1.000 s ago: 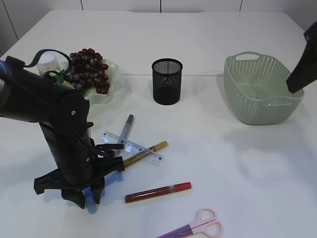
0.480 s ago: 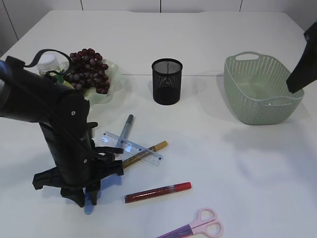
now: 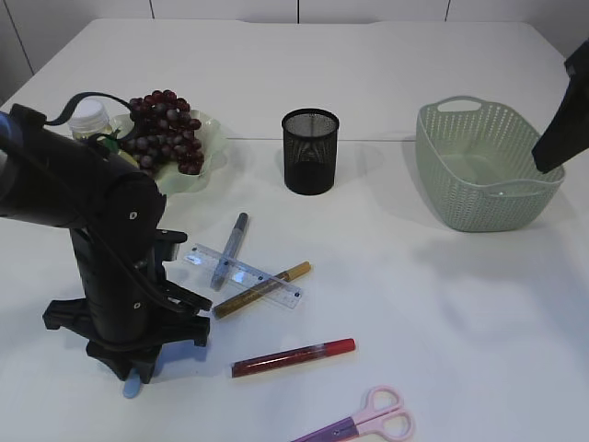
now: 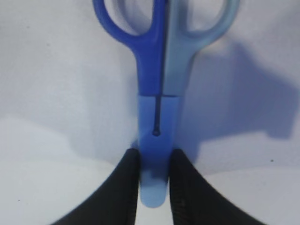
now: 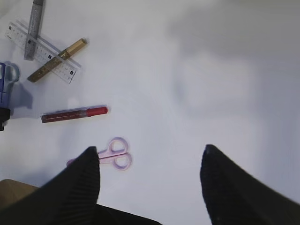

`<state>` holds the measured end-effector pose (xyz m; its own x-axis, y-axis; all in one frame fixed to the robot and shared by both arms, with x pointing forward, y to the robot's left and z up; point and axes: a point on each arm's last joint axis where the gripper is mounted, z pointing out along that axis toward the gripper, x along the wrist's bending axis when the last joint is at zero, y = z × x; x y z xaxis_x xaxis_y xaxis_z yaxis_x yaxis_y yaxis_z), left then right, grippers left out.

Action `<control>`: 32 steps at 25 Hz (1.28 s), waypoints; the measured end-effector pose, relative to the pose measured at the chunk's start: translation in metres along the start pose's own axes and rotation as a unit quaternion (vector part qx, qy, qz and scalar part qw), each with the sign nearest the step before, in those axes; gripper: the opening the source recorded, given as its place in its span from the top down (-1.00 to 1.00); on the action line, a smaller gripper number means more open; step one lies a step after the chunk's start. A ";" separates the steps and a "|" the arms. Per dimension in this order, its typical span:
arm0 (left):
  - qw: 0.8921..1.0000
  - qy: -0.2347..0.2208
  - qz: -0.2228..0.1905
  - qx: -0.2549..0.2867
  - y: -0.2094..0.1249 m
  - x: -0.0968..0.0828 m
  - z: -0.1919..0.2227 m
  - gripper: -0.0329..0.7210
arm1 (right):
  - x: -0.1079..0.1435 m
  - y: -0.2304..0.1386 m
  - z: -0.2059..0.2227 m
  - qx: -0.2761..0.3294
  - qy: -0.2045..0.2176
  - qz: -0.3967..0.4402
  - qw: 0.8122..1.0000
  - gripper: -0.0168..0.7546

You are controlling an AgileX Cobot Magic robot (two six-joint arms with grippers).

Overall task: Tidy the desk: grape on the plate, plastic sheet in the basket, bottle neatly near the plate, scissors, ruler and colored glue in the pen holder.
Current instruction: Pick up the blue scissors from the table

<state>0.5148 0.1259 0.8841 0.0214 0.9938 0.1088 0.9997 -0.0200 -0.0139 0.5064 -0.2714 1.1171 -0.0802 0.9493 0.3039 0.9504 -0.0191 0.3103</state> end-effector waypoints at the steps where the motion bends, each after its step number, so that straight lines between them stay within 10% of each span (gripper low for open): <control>1: 1.000 0.000 0.001 0.000 0.000 0.000 0.000 0.54 | 0.000 0.000 0.000 0.000 0.000 0.000 1.000 -0.40; 18: 0.998 -0.005 0.070 0.003 -0.001 -0.001 0.000 0.54 | 0.000 0.000 0.000 0.000 0.000 0.000 1.000 -0.40; 32: 0.998 -0.046 0.036 0.005 -0.001 -0.008 0.000 0.48 | 0.000 0.000 0.000 0.000 0.000 0.000 1.000 -0.40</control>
<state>0.5134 0.1177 0.8835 0.0922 0.9956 0.0150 0.9954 -0.0918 -0.0276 0.5064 -0.2714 1.1171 -0.0802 0.9493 0.3039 0.9504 -0.0191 0.3103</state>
